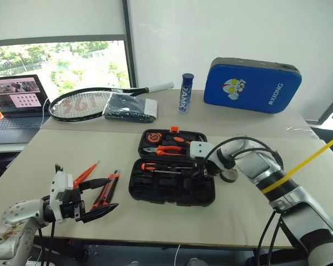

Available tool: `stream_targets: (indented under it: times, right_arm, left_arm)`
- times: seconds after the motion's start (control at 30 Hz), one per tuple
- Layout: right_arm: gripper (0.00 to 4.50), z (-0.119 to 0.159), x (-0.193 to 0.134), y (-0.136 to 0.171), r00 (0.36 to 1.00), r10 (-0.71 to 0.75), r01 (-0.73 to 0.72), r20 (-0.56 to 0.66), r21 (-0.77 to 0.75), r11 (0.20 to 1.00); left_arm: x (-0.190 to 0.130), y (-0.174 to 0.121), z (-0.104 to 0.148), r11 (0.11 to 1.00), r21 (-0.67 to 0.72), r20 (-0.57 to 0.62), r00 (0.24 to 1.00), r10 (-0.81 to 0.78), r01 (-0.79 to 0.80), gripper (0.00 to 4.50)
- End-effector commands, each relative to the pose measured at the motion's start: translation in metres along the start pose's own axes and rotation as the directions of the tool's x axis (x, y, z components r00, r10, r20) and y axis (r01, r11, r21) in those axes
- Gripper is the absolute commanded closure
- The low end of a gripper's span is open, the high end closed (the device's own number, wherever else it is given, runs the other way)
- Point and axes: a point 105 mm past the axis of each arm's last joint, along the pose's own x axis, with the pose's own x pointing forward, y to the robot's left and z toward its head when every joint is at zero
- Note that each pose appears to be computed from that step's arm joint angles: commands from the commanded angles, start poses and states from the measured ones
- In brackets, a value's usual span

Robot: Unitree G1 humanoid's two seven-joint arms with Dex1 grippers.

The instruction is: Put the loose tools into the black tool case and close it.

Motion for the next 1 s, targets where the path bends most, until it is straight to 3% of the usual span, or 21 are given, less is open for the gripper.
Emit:
stream_targets:
  times: [0.03, 0.23, 0.33, 0.57, 1.0]
  right_arm:
    - [1.25, 0.024, -0.020, 0.005, 0.988, 0.065, -0.059, 0.139, -0.047, 0.997]
    - [1.25, 0.025, -0.038, 0.009, 0.976, 0.092, -0.087, 0.200, -0.036, 0.996]
    - [1.88, 0.025, -0.028, 0.005, 0.973, 0.035, -0.030, 0.228, -0.026, 0.999]
    - [4.33, 0.017, -0.003, 0.007, 0.981, 0.010, -0.001, 0.195, -0.048, 0.999]
    - [4.42, 0.003, 0.027, 0.010, 0.993, 0.027, -0.023, 0.113, -0.034, 0.999]
  left_arm:
    - [-0.002, 0.002, 0.008, 0.999, 0.032, 0.006, 1.000, 0.007, -0.007, 0.00]
    - [-0.004, 0.003, 0.007, 0.999, 0.033, 0.002, 1.000, 0.012, -0.012, 0.00]
    - [-0.001, 0.004, 0.007, 0.999, 0.033, 0.005, 1.000, 0.009, -0.009, 0.00]
    - [0.001, 0.005, 0.005, 0.999, 0.035, 0.002, 1.000, 0.003, -0.003, 0.00]
    - [0.002, 0.005, 0.003, 0.999, 0.032, -0.010, 1.000, 0.008, -0.008, 0.00]
